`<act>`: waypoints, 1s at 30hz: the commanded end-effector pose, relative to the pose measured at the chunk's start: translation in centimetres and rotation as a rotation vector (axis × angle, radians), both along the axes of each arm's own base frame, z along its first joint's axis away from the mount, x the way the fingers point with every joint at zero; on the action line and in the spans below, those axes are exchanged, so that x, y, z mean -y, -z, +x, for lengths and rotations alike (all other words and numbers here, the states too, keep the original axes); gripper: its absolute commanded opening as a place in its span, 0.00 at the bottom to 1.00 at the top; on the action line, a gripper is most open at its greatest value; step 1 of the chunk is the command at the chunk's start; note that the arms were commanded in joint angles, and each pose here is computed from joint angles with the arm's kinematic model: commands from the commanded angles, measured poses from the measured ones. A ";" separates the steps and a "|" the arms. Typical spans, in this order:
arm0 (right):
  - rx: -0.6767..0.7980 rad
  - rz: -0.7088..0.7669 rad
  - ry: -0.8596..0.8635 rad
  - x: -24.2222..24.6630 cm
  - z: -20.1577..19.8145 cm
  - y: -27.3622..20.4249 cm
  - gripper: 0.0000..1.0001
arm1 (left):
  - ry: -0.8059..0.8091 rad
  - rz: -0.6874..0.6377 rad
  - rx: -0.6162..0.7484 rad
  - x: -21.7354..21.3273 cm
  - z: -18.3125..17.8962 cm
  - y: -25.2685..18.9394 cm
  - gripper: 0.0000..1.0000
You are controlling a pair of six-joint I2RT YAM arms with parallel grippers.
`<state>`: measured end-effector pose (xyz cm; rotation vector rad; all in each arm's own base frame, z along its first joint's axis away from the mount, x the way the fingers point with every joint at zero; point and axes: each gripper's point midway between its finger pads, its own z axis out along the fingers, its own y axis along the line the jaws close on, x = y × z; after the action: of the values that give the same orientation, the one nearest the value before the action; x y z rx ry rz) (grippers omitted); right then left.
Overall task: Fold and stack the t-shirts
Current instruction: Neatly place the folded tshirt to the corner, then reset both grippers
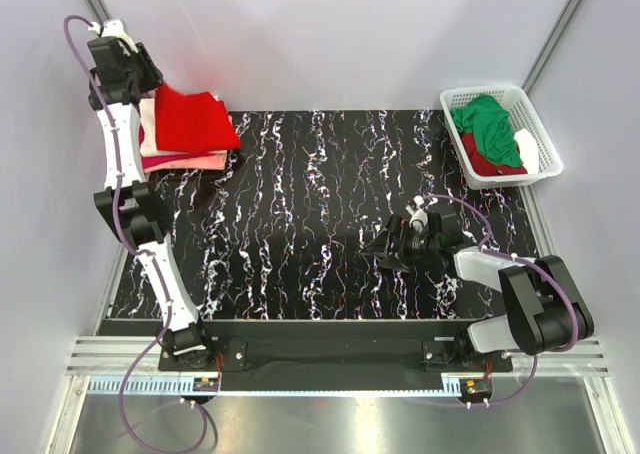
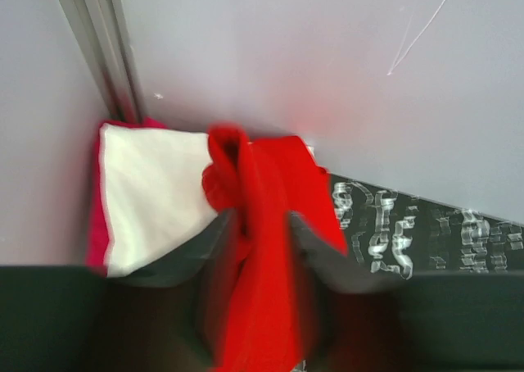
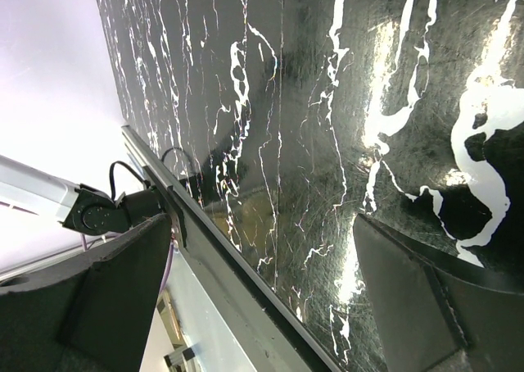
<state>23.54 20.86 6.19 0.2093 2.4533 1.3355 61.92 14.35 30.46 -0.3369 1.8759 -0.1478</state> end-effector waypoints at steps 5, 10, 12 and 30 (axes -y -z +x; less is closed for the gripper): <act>0.031 0.026 -0.008 -0.1 0.5 -0.6 1.00 | -0.169 0.280 0.099 -0.8 -1.3 -7.1 0.85; 0.032 0.029 -0.008 -0.1 0.5 -0.6 1.00 | -0.340 0.312 0.069 -2.9 -3.2 -8.1 0.93; 0.035 0.033 -0.008 -0.1 0.5 -0.7 1.00 | -0.361 0.308 0.081 -3.0 -4.3 -9.3 0.94; 0.033 0.039 -0.011 -0.1 0.6 -0.6 1.00 | -0.201 0.279 0.010 8.7 -15.8 -7.8 0.99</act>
<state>23.73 20.87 6.28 0.2081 2.4418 1.3627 49.11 4.30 36.33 -0.2948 1.8716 0.2032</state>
